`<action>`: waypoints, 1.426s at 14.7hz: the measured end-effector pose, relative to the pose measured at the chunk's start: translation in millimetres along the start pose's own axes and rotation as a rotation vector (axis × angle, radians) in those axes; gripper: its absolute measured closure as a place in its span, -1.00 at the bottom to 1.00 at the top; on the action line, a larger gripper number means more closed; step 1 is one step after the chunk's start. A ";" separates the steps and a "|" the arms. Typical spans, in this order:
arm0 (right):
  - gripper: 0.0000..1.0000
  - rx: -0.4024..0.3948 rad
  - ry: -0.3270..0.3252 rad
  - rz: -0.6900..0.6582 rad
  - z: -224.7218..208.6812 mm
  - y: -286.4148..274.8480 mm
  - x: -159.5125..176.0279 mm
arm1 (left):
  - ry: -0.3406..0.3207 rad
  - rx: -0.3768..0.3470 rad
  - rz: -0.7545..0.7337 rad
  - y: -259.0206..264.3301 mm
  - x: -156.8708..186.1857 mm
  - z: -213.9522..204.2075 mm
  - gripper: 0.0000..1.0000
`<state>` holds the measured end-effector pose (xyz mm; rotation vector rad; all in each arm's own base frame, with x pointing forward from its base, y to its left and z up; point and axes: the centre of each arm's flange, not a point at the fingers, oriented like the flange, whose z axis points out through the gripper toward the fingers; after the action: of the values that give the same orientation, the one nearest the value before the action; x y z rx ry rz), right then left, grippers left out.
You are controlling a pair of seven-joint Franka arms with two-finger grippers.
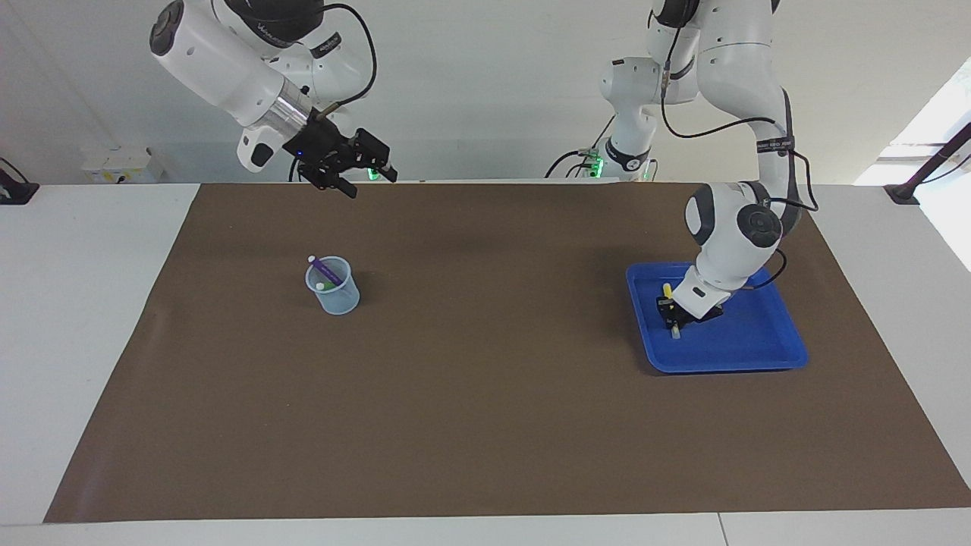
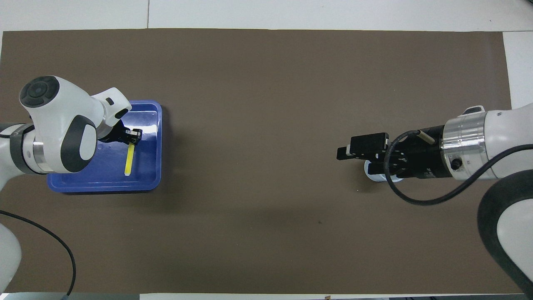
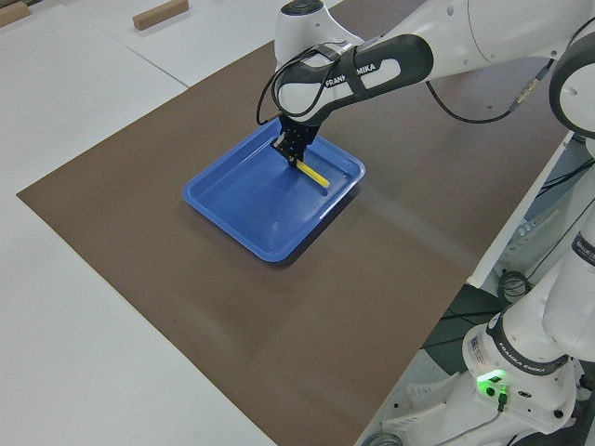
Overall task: Transfer and insert pens with both arms
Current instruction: 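Grasp the yellow pen with the left gripper and lift it, then pass the yellow pen from the left gripper to the right gripper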
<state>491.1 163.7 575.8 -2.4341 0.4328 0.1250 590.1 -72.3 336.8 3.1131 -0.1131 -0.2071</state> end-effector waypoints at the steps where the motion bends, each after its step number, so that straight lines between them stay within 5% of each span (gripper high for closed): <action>1: -1.00 0.011 0.004 0.014 5.4 -5.0 -2.9 | -0.017 -0.008 -0.038 3.1 -2.2 -8.8 0.67; 12: -1.00 0.105 0.087 0.099 40.9 -35.0 -22.4 | -0.232 -0.311 -0.804 102.1 -55.4 -167.0 0.67; 21: -1.00 0.147 0.108 0.132 66.5 -59.5 -48.5 | -0.476 -0.426 -1.250 222.2 -98.1 -161.5 0.67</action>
<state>466.9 262.1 568.6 -2.2743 0.6286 0.0172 498.9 -284.3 515.1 2.1917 1.5928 -0.8057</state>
